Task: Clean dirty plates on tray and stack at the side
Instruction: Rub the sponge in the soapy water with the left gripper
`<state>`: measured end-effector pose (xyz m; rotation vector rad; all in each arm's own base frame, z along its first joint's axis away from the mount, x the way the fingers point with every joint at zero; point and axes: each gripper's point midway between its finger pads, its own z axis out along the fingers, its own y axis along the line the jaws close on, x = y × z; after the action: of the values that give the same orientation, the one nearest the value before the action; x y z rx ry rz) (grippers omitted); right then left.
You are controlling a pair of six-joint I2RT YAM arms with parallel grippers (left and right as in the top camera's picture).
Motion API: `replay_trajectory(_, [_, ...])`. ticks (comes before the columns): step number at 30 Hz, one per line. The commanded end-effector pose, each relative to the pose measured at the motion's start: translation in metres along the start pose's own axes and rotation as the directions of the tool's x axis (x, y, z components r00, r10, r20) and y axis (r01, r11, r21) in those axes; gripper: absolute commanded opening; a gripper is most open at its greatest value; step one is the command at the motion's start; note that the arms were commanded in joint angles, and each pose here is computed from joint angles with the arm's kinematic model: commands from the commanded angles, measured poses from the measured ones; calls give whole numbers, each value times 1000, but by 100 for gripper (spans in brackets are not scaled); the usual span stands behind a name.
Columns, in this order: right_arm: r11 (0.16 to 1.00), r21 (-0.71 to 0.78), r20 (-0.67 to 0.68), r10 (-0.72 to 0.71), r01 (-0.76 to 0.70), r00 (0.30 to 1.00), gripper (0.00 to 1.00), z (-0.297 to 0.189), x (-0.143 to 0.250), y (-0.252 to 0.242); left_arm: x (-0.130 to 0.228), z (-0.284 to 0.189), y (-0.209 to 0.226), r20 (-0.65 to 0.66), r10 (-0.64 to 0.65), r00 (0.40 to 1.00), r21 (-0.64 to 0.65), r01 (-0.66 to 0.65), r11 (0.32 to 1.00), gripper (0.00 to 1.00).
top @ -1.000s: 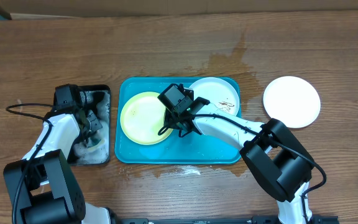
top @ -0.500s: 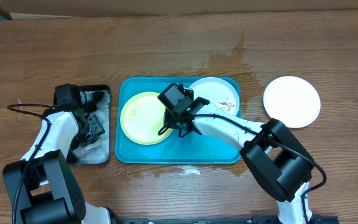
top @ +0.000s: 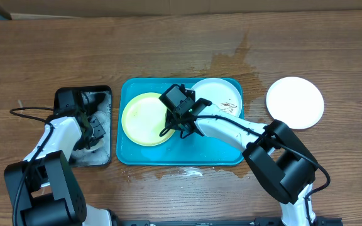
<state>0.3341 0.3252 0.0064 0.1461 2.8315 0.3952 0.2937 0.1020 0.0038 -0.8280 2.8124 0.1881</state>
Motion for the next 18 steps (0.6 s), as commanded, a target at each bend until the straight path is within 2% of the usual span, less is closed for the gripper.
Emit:
replay_trajectory(1, [998, 68, -45, -7, 10, 999, 31, 17, 16, -20, 0, 1, -1, 4, 11, 1000, -5, -11, 1000, 18])
replay_trajectory(3, [998, 69, -45, -7, 10, 999, 37, 17, 16, -20, -5, -2, -2, 13, 10, 1000, -2, -10, 1000, 7])
replay_trajectory(5, [997, 70, -46, -7, 11, 999, 39, 17, 16, -21, -12, -8, -3, 22, 9, 1000, 1, -9, 1000, 4])
replay_trajectory(9, [997, 70, -47, -7, 11, 999, 40, 17, 16, -21, -31, -31, 0, 33, 9, 999, -34, -8, 999, 4])
replay_trajectory(12, [998, 69, -45, -7, 10, 999, 48, 17, 16, -20, -48, -55, 2, 40, 9, 999, -52, -7, 999, 4])
replay_trajectory(14, [998, 66, -43, -7, 10, 999, 49, 17, 15, -19, -56, -70, 2, 43, 10, 999, -52, -8, 999, 4])
replay_trajectory(18, [998, 64, -41, -7, 10, 999, 50, 17, 15, -19, -69, -85, -1, 68, 74, 995, -47, -71, 996, 4])
